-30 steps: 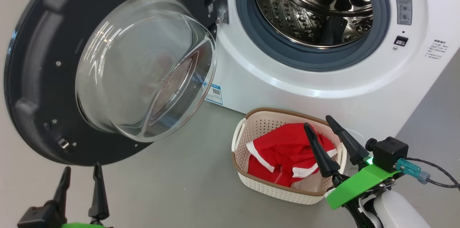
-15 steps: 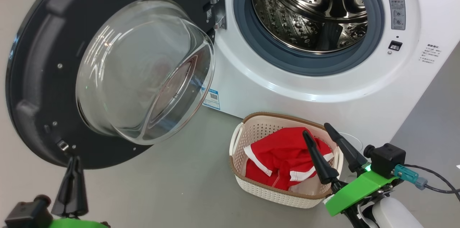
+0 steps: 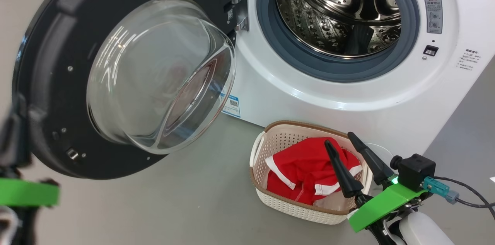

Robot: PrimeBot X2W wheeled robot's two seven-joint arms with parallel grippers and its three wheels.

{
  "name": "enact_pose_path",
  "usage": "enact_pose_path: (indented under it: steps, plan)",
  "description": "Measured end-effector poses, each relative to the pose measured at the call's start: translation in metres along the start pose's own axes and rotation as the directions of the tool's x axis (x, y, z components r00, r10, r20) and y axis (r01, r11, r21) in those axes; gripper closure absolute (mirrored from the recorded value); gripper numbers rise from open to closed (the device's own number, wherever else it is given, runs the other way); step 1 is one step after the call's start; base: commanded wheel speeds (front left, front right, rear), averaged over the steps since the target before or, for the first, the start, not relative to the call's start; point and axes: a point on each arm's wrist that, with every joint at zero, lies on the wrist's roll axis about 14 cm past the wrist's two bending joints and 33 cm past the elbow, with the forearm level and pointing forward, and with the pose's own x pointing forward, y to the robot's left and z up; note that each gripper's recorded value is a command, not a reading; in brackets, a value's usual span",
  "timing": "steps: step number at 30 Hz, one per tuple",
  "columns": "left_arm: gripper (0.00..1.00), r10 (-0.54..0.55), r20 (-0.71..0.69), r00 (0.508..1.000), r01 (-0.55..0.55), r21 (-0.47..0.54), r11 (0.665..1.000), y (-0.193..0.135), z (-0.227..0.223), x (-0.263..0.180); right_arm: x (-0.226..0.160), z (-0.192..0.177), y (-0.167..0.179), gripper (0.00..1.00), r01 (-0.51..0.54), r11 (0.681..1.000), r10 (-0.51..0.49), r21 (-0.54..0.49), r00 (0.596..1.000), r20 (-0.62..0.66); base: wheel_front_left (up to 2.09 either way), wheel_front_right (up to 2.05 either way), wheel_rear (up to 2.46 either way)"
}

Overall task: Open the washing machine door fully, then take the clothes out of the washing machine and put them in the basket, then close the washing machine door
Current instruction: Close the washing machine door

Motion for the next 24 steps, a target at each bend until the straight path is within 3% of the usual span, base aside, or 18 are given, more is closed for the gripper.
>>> enact_pose_path:
  steps: [8,12,14,19,24]
  plan:
    - [1.0,0.006,0.129,0.992,0.012,-0.138,0.99,0.025,0.082,0.046,-0.003,-0.001,-0.006,0.0,0.014,1.0,-0.014,-0.002,1.0,-0.003,0.0,0.0,0.0]
    - [1.0,0.063,0.125,0.99,-0.025,-0.288,0.957,0.048,0.098,0.067,-0.006,-0.001,-0.011,0.0,0.025,1.0,-0.025,-0.007,1.0,-0.005,0.0,0.0,0.0]
    - [1.0,0.096,0.106,0.99,-0.052,-0.361,0.931,0.061,0.099,0.076,-0.008,-0.001,-0.014,0.0,0.034,0.999,-0.034,-0.007,0.999,-0.004,0.0,0.0,0.0]
    - [1.0,0.194,0.008,0.981,-0.159,-0.537,0.828,0.096,0.089,0.095,-0.013,-0.001,-0.024,0.0,0.06,0.998,-0.06,-0.006,0.998,-0.004,0.0,0.0,0.0]
    - [1.0,0.256,-0.126,0.958,-0.273,-0.66,0.7,0.118,0.062,0.109,-0.019,-0.002,-0.034,0.0,0.089,0.996,-0.089,-0.005,0.996,-0.005,0.0,0.0,0.0]
